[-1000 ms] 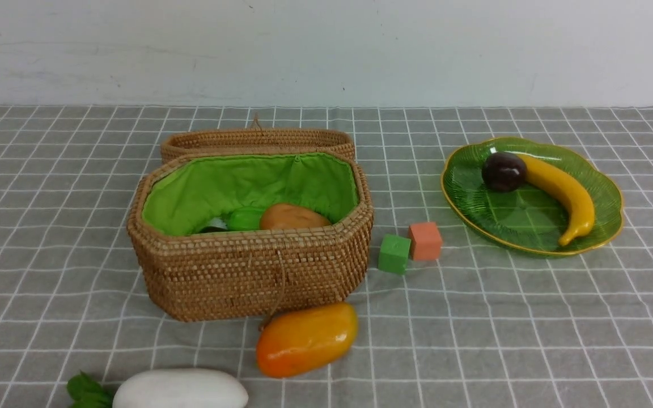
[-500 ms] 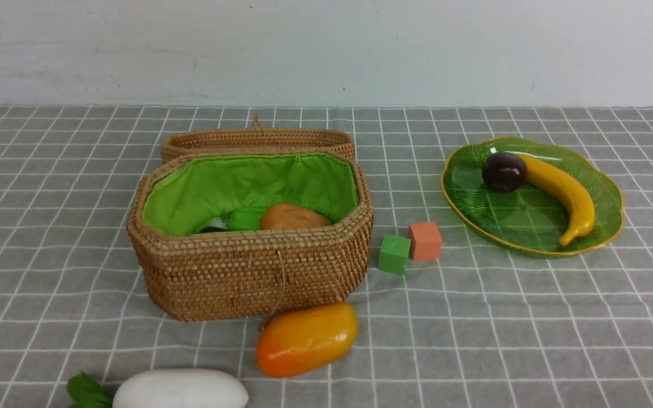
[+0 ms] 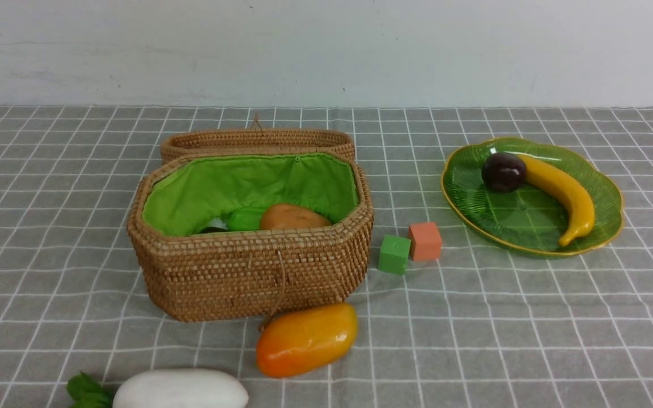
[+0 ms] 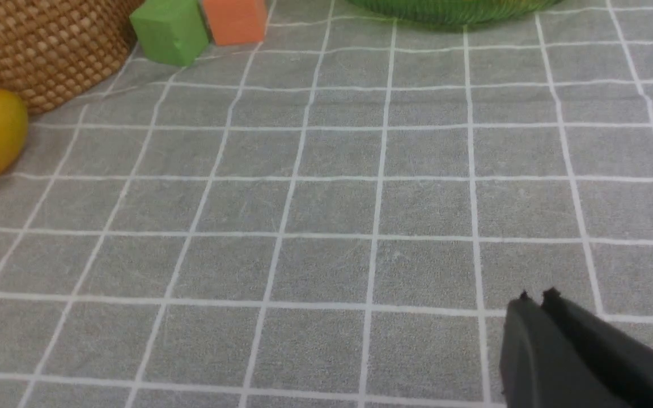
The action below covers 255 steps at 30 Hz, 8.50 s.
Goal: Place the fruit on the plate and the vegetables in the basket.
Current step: Take a chayote with your left arm and place it on the basket on the left, then grab the mango with your left arm and place it on the right plate
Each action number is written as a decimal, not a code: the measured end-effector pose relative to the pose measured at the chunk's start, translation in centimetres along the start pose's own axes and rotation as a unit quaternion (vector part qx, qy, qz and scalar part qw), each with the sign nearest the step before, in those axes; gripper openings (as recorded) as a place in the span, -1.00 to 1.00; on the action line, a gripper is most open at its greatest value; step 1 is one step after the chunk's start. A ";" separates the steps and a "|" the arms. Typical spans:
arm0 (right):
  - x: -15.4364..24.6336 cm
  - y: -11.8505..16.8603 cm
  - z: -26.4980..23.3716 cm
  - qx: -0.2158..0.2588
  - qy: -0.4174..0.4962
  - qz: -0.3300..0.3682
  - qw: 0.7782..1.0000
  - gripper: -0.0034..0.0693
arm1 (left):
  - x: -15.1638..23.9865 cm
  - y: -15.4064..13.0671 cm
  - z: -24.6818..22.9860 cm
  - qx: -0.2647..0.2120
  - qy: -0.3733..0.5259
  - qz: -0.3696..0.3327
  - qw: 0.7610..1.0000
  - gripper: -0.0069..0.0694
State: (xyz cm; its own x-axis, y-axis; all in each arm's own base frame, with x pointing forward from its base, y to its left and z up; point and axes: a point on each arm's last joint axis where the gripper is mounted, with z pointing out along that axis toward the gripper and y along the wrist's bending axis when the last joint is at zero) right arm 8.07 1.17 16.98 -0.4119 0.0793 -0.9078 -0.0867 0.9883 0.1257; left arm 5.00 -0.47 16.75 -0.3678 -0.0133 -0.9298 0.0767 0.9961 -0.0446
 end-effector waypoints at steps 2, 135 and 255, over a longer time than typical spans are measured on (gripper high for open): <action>0.0 -0.1 -0.3 0.004 -0.010 0.003 1.000 -0.88 | 0.0 0.0 0.0 0.000 0.000 0.000 1.000 -0.19; -0.4 -0.4 -3.0 0.040 -0.138 0.012 0.990 -0.42 | -25.4 -9.0 14.1 0.157 0.189 0.360 0.900 0.52; -0.3 -0.3 -2.9 0.038 -0.130 0.012 0.991 -0.25 | -15.8 -37.7 37.7 0.307 -0.048 -0.016 0.950 0.66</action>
State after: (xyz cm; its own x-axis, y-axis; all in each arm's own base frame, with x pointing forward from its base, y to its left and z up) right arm 5.56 0.45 18.39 -0.1637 0.1247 -0.9786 -0.0060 0.9918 0.1274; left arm 42.83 -41.09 19.35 -0.2949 -0.0802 -0.9522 0.6039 0.7566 -0.2508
